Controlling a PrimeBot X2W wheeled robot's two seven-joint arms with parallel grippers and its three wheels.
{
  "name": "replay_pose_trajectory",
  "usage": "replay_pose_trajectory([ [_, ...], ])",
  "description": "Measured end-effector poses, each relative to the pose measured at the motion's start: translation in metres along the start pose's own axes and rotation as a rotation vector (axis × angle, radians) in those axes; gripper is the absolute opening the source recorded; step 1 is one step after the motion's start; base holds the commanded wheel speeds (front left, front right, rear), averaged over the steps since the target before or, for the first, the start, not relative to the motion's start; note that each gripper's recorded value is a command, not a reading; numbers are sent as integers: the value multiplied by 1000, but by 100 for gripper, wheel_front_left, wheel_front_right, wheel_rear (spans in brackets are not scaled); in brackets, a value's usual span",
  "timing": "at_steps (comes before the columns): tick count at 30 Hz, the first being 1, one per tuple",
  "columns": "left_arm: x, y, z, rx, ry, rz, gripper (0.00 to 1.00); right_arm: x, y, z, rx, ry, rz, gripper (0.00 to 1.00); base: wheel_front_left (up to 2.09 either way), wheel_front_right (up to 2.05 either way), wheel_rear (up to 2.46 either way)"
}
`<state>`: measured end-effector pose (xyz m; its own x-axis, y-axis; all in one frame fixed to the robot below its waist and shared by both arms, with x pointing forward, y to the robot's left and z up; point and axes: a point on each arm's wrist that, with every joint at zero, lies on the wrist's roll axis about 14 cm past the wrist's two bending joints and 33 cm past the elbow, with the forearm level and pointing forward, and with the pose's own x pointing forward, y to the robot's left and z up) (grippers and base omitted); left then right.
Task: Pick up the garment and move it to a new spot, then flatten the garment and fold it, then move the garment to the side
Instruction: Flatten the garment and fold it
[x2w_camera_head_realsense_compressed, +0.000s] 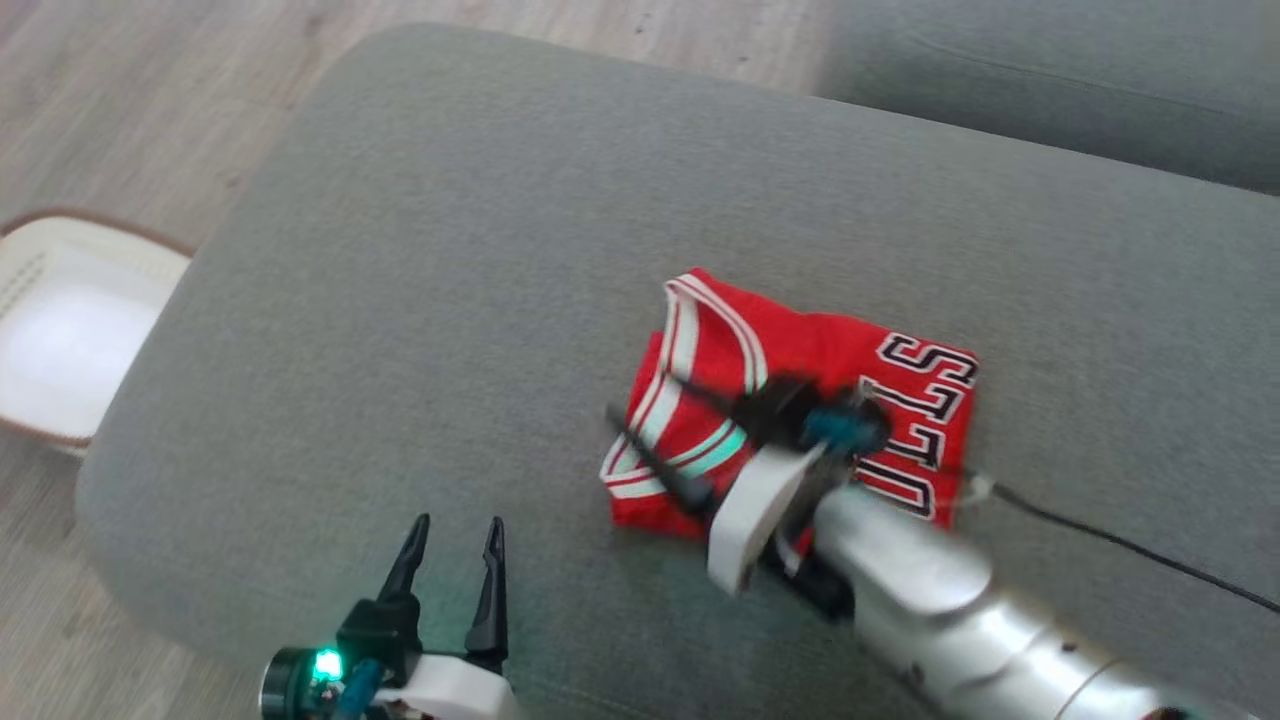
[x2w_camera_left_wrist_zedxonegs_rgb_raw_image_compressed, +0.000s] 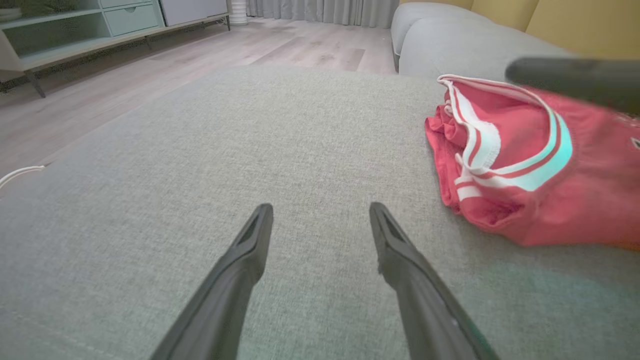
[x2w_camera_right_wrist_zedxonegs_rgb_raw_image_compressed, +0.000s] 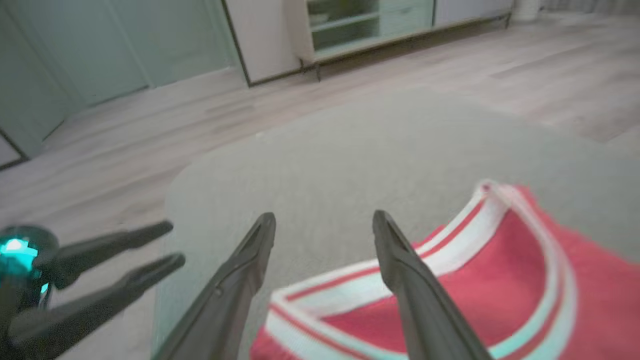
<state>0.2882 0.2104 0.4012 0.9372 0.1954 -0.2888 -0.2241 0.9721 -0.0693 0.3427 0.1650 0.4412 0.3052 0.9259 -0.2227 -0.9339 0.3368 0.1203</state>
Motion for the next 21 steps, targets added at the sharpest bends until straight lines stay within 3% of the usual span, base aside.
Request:
replay_pose_trajectory([
  [7, 15, -17, 15, 29, -41, -61, 100, -46, -97, 49, -21, -168, -340, 100, 0, 0, 0],
  [12, 26, -30, 27, 47, -75, -108, 100, -115, -135, 14, 40, -149, -589, 100, 0, 0, 0],
  [21, 37, -57, 39, 66, -107, -192, 100, -216, -152, -22, 108, -148, -886, 100, 0, 0, 0],
])
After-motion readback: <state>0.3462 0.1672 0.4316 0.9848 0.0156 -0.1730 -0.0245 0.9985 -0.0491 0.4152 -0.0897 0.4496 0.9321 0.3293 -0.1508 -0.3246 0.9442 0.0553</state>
